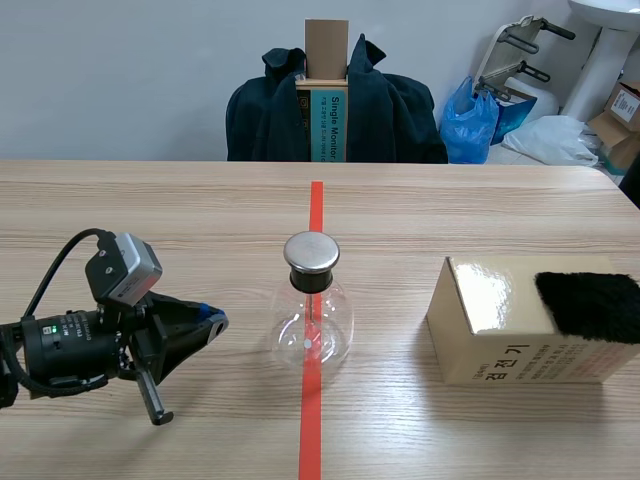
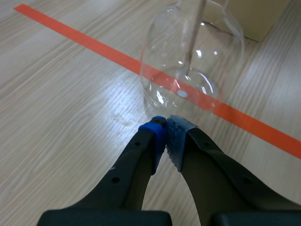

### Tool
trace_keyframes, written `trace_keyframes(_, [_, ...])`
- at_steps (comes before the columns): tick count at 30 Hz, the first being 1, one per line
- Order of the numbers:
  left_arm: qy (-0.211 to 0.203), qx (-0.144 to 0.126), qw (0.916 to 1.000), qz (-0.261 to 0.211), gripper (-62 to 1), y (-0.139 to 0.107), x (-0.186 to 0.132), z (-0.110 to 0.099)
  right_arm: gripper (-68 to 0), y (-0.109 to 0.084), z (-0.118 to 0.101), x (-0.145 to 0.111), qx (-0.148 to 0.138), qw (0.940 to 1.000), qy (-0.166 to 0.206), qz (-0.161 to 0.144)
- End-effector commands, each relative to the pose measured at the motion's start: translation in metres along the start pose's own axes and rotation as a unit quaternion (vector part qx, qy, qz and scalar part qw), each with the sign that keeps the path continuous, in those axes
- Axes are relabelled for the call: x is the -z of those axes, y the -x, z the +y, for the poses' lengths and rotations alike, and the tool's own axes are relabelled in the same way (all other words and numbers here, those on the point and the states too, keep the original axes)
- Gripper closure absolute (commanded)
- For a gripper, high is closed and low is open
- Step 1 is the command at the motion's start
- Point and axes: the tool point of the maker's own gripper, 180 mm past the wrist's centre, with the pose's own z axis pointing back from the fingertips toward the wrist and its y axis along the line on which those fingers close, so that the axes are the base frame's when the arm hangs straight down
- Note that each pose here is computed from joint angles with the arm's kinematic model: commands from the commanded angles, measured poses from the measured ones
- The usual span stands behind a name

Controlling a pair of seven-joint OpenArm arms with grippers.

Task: Do the electroscope experiment.
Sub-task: 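Bring the plate to the electroscope and point at the metal foil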

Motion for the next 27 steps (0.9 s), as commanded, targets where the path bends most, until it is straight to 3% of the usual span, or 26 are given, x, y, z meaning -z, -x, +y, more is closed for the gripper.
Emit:
trace_keyframes(1, [-0.006,0.013,0.9997,-0.019,-1.7,-0.012,-0.001,0.004,-0.8,-0.005,-0.016,0.008,-0.008,0.9996,0.026,-0.01])
trace_keyframes(13, [-0.005,0.011,0.9997,-0.023,-1.7,-0.011,-0.001,0.003,-0.8,-0.033,-0.013,0.024,0.027,0.9984,0.037,-0.032])
trace_keyframes(22, [-0.005,0.011,0.9997,-0.023,-1.7,-0.011,-0.001,0.003,-0.8,-0.073,0.014,0.065,0.05,0.9981,0.022,-0.027])
trace_keyframes(27, [-0.005,0.011,0.9997,-0.023,-1.7,-0.011,-0.001,0.003,-0.8,-0.104,0.028,0.074,0.065,0.9969,0.006,-0.044])
